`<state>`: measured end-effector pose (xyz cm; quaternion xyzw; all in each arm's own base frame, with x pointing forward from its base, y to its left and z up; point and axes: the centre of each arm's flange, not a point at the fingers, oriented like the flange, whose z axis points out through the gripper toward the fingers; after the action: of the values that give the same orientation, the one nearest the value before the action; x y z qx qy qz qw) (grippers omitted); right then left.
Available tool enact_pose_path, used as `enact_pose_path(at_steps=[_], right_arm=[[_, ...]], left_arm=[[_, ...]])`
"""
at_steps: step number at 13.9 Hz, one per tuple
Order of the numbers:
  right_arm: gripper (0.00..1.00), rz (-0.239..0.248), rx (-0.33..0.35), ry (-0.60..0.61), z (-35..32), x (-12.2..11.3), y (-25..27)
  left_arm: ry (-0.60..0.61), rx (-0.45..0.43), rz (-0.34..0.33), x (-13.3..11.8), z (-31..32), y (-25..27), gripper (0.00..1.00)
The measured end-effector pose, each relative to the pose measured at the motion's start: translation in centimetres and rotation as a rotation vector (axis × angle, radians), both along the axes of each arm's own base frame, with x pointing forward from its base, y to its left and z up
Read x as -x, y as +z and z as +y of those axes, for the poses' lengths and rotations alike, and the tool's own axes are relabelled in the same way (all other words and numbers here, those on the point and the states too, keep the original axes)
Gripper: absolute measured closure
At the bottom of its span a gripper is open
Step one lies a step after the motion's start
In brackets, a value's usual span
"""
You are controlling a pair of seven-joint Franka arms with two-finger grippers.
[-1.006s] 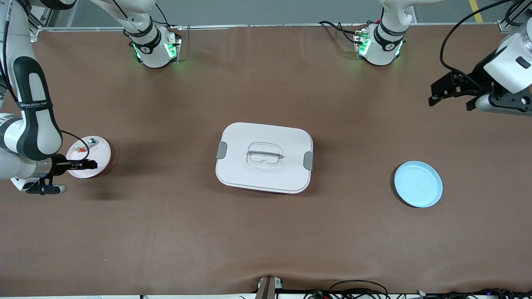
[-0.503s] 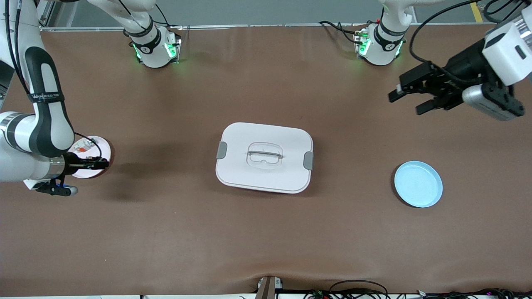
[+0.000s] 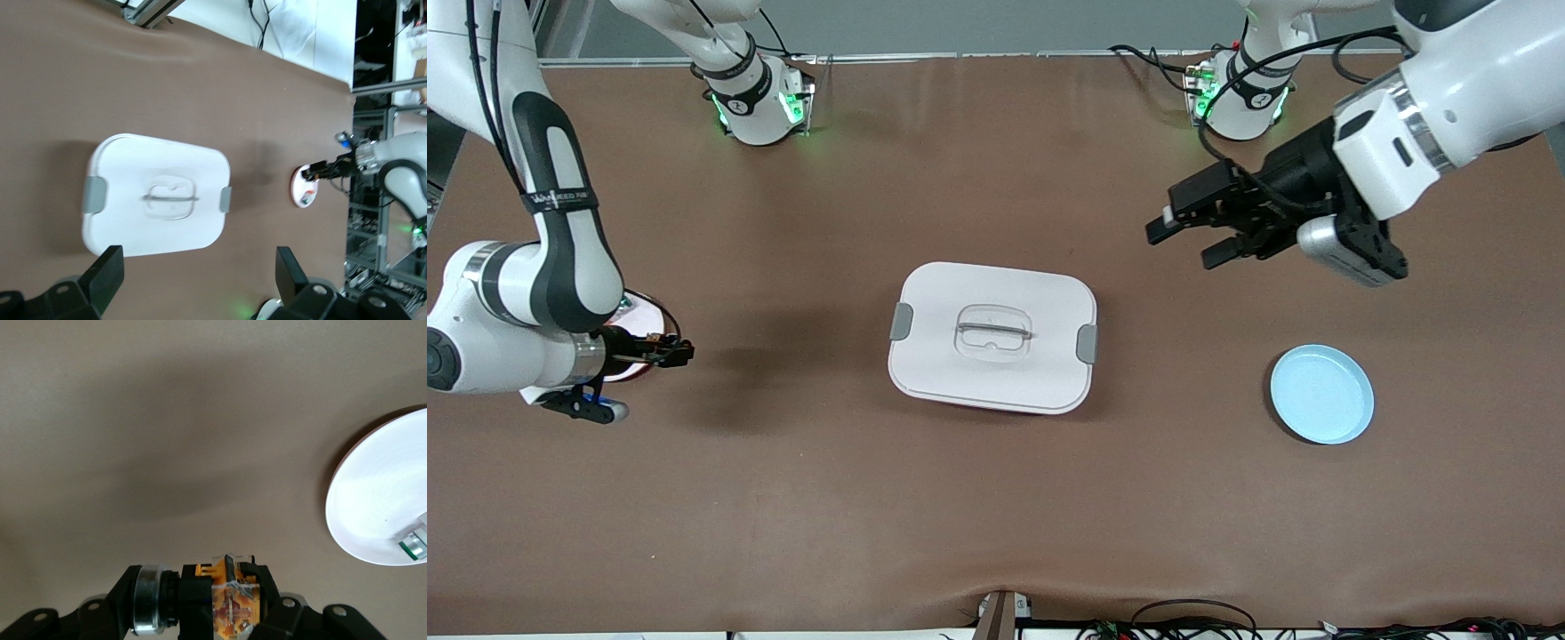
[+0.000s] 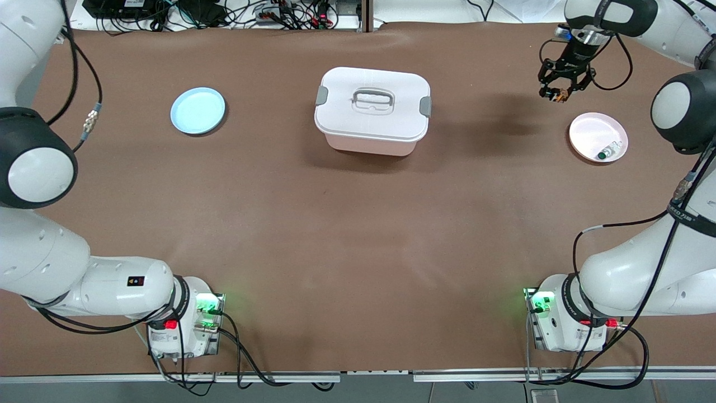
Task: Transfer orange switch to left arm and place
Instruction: 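Lift the switch with the right gripper while the left gripper approaches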
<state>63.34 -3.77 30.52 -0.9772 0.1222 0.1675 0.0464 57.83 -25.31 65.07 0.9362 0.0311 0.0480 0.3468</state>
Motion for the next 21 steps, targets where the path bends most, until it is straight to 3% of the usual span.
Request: enact_pose_path(at_steps=[14,21], right_arm=[[0.27,0.017,0.002,-0.116,9.3,0.2,2.1],[0.27,0.02,0.023,-0.152,12.7,0.5,2.3]], left_arm=[[0.185,0.225,-0.019,-1.3,-12.4,-6.1,0.0],[0.168,0.231,0.005,-0.3,-17.3,-10.4,0.0]])
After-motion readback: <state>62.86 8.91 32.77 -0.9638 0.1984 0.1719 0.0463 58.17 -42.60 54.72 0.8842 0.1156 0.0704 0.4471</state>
